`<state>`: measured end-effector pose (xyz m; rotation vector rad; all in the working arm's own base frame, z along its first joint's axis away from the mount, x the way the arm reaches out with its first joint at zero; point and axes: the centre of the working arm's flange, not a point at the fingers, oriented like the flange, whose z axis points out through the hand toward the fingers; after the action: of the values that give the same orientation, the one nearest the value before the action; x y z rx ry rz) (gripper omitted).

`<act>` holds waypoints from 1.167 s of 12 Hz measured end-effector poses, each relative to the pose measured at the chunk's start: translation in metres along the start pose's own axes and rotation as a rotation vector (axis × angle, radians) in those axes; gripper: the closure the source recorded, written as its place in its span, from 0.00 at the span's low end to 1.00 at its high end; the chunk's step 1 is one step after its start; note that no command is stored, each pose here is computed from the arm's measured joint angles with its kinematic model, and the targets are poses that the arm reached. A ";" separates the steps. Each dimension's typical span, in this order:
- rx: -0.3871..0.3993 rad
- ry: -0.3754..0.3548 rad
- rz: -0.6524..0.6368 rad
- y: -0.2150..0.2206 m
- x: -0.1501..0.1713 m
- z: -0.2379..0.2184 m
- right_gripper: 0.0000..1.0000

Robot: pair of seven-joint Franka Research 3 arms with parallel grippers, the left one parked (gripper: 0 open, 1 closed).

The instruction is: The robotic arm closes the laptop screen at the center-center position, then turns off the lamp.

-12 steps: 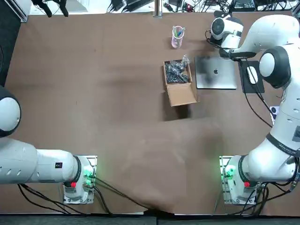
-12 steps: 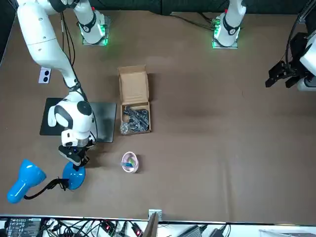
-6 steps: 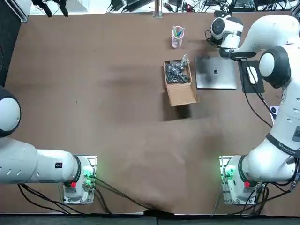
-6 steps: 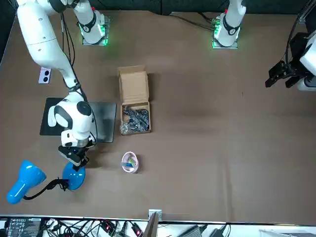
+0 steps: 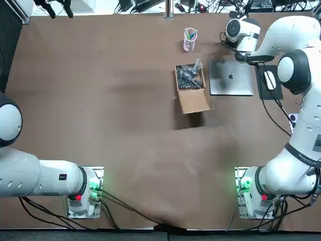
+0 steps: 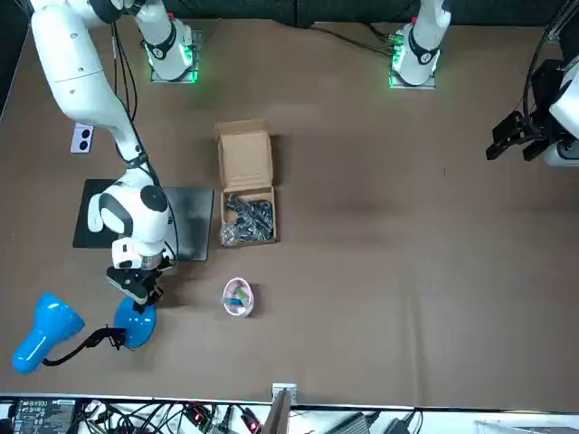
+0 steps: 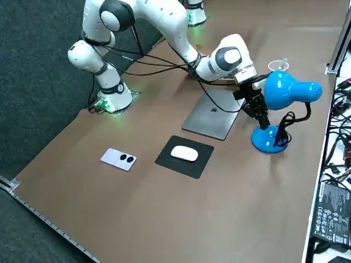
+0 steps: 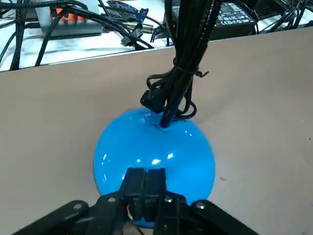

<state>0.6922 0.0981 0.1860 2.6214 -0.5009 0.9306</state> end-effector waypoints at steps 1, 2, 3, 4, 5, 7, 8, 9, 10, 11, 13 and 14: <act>0.000 0.001 0.001 0.000 0.000 0.000 0.98; 0.000 0.001 0.001 0.000 0.001 0.000 0.98; 0.000 0.002 0.001 0.000 0.001 0.000 0.98; 0.001 0.002 0.001 0.001 0.001 0.000 0.98; 0.001 0.002 0.001 0.001 0.001 0.000 0.98; 0.001 0.003 0.002 0.001 0.002 0.000 0.98; 0.001 0.004 0.003 0.001 0.003 0.000 0.98; 0.001 0.005 0.003 0.001 0.003 0.000 0.98; 0.001 0.006 0.000 0.001 0.003 0.001 0.98; 0.000 0.008 -0.003 0.001 0.003 0.002 0.98; -0.001 0.012 -0.005 0.002 0.004 0.004 0.98; -0.001 0.012 -0.005 0.002 0.004 0.004 0.98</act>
<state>0.6965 0.0934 0.1858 2.6129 -0.4916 0.9442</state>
